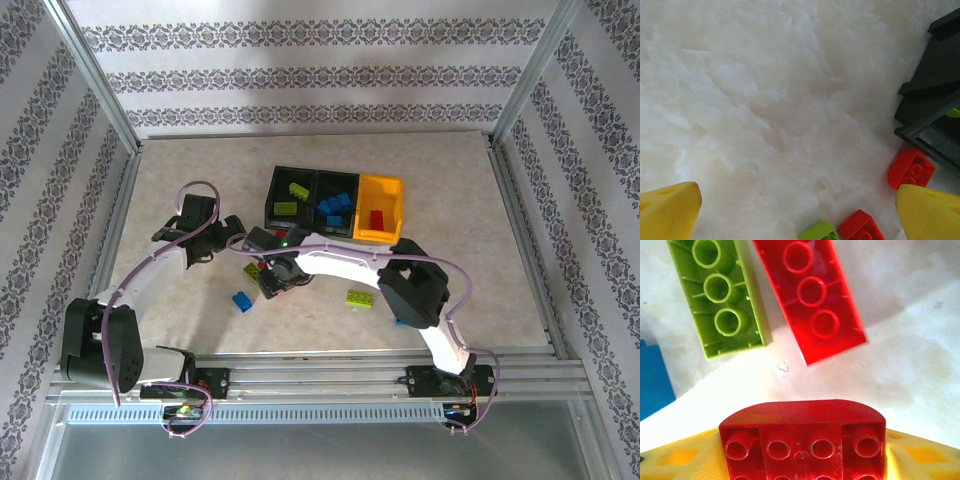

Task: Sort the legos into containers by color
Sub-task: Pick up the lego from the bottom-center of the table, then place the lego in the container.

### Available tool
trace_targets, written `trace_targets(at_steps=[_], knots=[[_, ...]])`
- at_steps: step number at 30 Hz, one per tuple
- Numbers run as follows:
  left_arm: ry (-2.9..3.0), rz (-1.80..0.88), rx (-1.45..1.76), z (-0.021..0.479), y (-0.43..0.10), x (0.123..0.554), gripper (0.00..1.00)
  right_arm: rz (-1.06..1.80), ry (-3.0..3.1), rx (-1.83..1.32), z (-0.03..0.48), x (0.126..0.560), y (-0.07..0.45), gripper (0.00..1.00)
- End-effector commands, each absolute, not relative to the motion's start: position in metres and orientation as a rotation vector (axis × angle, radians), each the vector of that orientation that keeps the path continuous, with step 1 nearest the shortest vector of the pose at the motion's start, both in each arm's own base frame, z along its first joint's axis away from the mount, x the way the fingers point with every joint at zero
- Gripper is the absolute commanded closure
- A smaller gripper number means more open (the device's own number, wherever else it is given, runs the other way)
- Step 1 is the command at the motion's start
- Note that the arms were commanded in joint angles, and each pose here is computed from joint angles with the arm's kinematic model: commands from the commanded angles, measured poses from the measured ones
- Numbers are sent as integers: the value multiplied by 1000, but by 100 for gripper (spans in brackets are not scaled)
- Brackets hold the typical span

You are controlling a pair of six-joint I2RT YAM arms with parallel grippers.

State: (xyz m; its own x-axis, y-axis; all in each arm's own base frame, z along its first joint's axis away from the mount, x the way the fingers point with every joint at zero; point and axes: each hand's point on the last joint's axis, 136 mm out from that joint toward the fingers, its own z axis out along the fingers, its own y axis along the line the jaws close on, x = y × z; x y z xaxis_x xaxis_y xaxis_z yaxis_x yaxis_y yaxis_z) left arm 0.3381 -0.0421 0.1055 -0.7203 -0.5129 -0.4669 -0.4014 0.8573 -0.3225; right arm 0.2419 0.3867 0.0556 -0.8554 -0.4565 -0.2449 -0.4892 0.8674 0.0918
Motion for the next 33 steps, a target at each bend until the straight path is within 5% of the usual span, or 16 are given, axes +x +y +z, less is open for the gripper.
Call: trace_targets(at_steps=[1,16,33], knots=[[2457,-276,-686,106,-38,340,0,166,2790,-611,82,260,352,37],[2456,-284,-685,108,-38,340,0,27,2686,-120,126,354,198,37],[2462,-286,-684,108,-38,338,0,-49,2640,80,121,450,134,37]])
